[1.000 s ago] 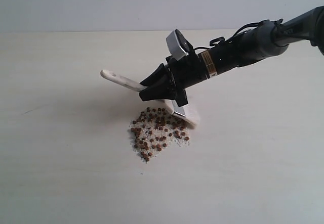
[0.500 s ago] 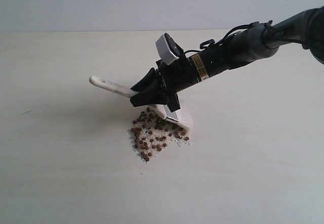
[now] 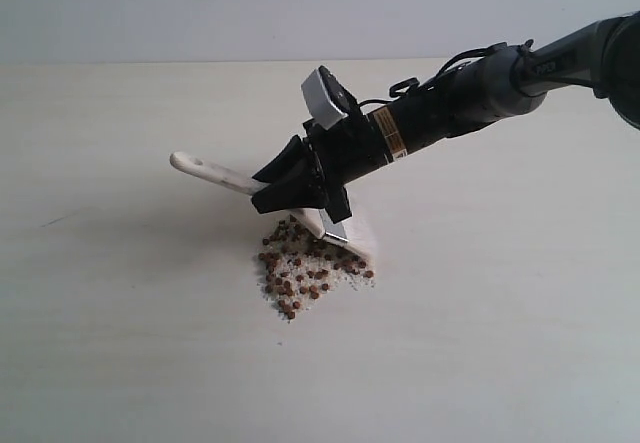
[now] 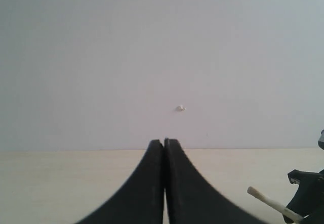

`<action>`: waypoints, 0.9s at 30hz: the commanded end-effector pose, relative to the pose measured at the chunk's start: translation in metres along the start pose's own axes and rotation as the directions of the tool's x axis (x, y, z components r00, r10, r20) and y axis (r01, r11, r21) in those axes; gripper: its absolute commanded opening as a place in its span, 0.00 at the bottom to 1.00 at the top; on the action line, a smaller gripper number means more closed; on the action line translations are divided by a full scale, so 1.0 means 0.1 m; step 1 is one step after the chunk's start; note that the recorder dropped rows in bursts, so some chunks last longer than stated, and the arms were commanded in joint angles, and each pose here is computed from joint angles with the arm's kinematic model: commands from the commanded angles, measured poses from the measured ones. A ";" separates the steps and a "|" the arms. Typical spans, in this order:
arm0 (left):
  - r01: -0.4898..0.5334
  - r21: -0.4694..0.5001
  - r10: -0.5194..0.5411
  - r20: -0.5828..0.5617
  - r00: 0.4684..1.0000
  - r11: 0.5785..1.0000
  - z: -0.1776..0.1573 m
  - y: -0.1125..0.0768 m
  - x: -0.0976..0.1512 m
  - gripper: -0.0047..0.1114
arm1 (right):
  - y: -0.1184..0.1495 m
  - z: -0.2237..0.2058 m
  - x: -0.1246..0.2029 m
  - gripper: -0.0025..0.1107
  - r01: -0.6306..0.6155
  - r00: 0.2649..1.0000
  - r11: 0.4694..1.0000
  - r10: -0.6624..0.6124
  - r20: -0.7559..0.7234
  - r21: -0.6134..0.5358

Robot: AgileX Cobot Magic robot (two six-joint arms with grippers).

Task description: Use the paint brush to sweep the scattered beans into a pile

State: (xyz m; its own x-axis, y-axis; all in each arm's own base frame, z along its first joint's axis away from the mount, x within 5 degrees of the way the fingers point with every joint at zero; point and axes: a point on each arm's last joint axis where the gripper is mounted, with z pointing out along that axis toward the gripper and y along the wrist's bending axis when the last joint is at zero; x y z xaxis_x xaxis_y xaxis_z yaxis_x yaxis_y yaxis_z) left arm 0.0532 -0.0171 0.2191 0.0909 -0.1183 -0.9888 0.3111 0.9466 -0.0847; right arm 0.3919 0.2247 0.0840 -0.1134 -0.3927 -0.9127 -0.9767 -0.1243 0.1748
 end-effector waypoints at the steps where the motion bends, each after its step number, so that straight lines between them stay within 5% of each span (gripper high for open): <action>1: 0.001 0.001 -0.001 0.020 1.000 1.000 -0.01 0.00 -0.03 0.04 | 0.01 -0.01 -0.08 0.02 -0.011 1.000 1.000 0.011 0.021 0.003; 11: 0.001 0.001 -0.001 0.020 1.000 1.000 -0.01 0.00 -0.03 0.04 | -0.01 -0.04 -0.20 0.02 -0.044 0.996 0.998 0.041 0.074 0.033; 19: 0.001 0.001 -0.001 0.020 1.000 1.000 -0.01 0.00 -0.03 0.04 | 0.12 -0.38 -0.76 0.02 0.030 0.993 0.995 -0.040 0.108 0.095; 27: 0.001 0.001 -0.001 0.020 1.000 1.000 -0.01 0.00 -0.03 0.04 | 0.39 -0.90 -0.60 0.02 -0.023 0.980 0.971 -0.025 0.198 0.240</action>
State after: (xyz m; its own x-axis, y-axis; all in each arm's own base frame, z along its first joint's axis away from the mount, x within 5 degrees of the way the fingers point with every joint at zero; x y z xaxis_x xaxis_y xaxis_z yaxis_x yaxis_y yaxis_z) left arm 0.0532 -0.0171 0.2191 0.0909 -0.1183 -0.9888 0.3111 0.9466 -0.0847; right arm 0.3818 0.1781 0.1743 -0.1335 -0.2619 -0.9558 -0.9910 0.0474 0.1254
